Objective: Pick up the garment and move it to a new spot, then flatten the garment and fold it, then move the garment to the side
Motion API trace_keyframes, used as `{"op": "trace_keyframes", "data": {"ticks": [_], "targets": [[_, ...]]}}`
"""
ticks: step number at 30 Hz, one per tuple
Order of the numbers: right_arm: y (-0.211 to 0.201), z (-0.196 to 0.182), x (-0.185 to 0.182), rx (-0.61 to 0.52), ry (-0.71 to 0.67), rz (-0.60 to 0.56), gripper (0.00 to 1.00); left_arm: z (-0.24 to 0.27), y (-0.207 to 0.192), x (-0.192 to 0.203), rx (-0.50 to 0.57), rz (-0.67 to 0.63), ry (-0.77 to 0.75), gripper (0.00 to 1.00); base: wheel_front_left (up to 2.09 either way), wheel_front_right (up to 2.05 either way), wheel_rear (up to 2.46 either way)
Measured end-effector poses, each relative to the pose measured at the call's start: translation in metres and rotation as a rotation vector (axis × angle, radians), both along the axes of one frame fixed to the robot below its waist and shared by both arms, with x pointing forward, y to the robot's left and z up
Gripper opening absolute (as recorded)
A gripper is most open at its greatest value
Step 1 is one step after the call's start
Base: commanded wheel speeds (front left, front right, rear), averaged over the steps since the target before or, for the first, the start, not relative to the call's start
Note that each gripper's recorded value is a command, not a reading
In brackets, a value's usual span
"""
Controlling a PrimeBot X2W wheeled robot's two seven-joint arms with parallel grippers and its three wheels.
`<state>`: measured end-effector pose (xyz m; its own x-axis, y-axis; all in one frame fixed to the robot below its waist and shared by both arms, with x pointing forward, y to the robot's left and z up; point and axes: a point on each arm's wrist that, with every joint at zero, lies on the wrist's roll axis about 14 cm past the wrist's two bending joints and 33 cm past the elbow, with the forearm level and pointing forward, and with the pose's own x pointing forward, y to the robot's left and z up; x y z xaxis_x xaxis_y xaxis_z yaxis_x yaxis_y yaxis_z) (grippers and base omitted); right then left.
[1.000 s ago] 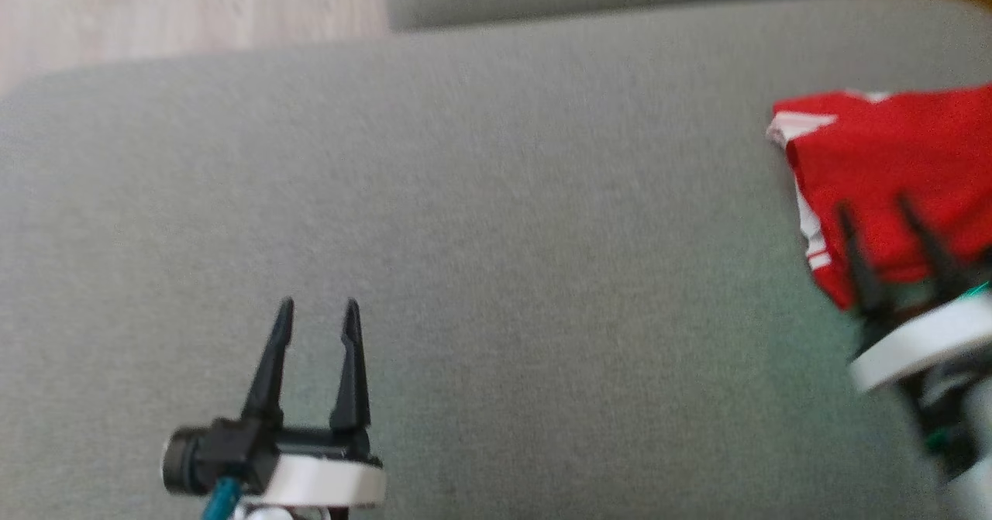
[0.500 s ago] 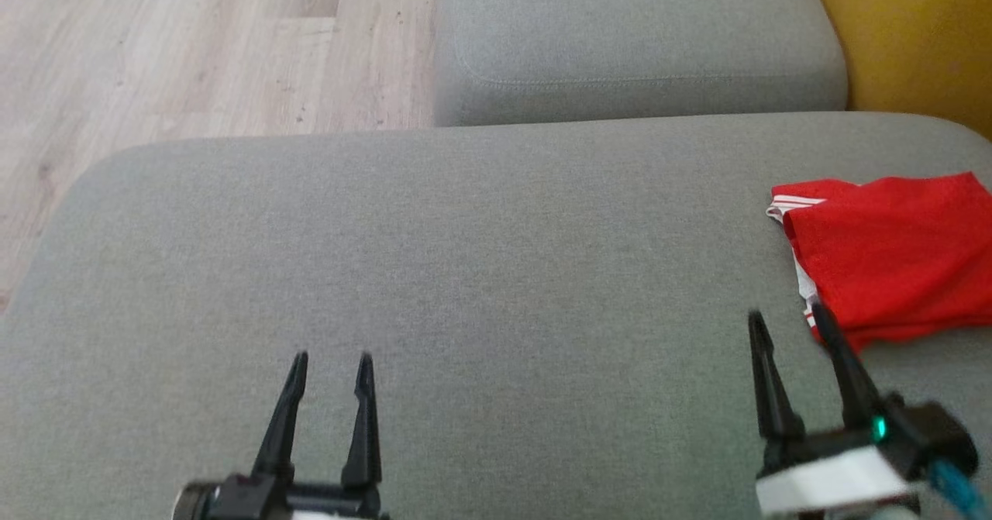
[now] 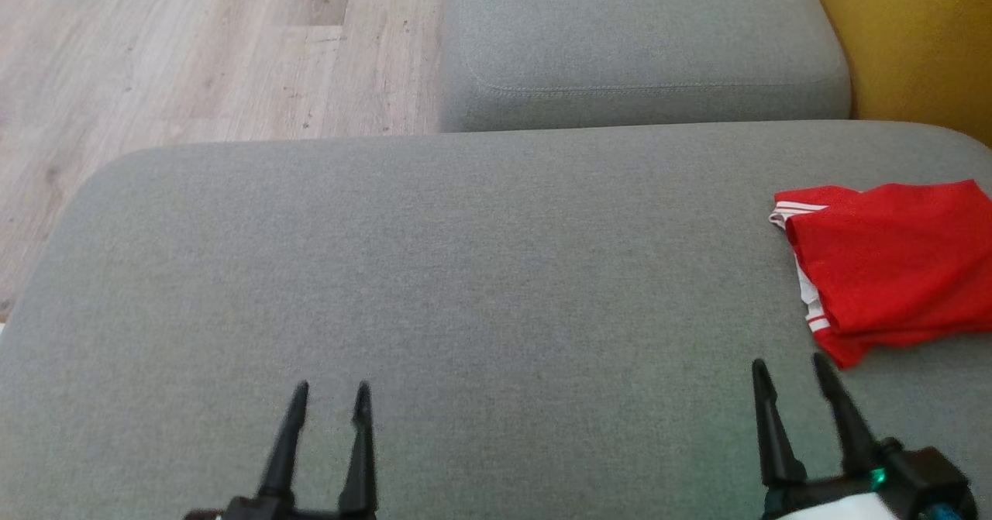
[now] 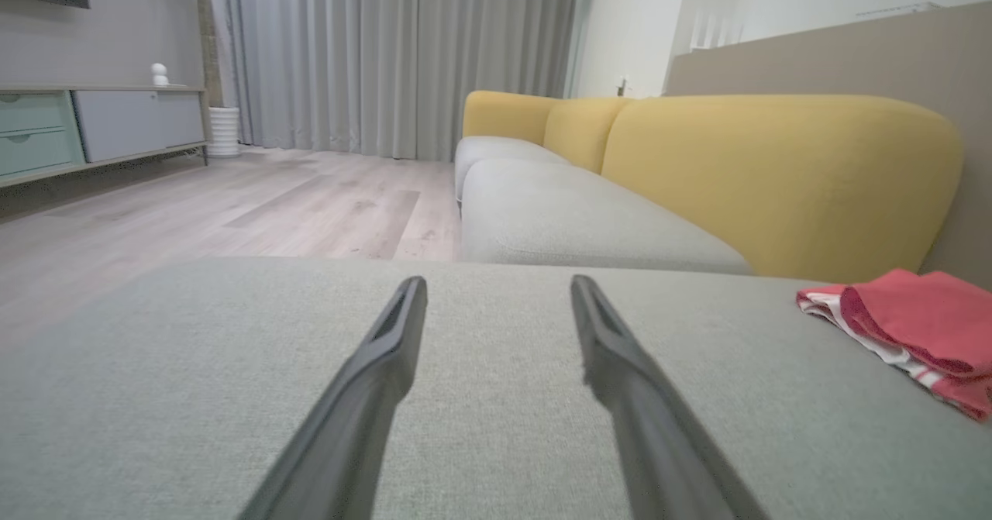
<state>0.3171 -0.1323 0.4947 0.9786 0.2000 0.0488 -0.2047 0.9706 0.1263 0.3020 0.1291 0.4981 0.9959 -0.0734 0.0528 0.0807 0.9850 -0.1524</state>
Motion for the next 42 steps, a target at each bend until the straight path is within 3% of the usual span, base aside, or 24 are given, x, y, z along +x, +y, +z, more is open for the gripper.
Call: {"op": "trace_keyframes", "data": {"ticks": [9,42], "targets": [[-0.004,-0.051,-0.020,-0.003,0.170,-0.009,0.00,-0.053,0.002,-0.020,0.005,0.005,0.175,0.00,0.00,0.00,0.00],[-0.024,-0.053,-0.006,0.374,0.254,-0.132,0.00,-0.062,0.017,-0.003,-0.364,0.070,0.274,0.00,0.00,0.00,0.00]]}}
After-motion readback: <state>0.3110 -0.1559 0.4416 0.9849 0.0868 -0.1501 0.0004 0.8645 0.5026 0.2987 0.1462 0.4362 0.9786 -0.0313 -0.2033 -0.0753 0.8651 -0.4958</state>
